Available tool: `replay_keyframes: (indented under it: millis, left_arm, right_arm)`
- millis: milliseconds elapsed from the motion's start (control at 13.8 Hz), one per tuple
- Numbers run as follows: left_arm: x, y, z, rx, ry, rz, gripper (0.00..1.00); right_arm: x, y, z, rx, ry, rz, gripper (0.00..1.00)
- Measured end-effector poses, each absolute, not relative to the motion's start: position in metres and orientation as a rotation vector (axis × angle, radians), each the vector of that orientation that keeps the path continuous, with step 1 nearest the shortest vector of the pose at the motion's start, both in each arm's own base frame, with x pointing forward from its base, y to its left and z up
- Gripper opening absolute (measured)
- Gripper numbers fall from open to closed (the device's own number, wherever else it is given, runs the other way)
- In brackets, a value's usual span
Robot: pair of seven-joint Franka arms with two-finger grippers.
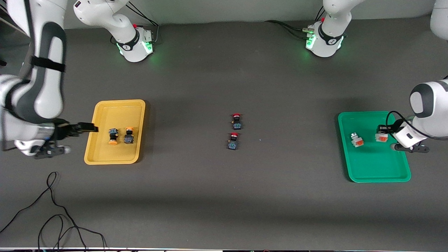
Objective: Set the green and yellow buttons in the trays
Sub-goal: 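Release the white button in the green tray with the left gripper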
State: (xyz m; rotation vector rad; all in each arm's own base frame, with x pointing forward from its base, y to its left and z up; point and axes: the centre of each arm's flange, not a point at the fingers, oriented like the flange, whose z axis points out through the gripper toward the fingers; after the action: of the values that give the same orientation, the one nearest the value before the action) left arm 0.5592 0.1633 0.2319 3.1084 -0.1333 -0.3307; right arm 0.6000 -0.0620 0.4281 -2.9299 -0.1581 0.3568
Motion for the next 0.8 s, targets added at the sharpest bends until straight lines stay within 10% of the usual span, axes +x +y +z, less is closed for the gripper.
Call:
replay_keyframes:
  millis: [218, 653, 798]
  left_arm:
    - [0.560, 0.169, 0.212, 3.134, -0.124, -0.316, 0.36]
    - [0.581, 0.177, 0.250, 3.178, -0.099, -0.262, 0.99]
    - [0.592, 0.176, 0.312, 3.202, -0.108, -0.310, 1.00]
  right_arm:
    - [0.593, -0.081, 0.517, -2.934, -0.125, 0.349, 1.00]
    - [0.578, -0.088, 0.607, -3.008, -0.110, 0.300, 1.00]
    - [0.579, -0.084, 0.604, -3.030, -0.114, 0.326, 1.00]
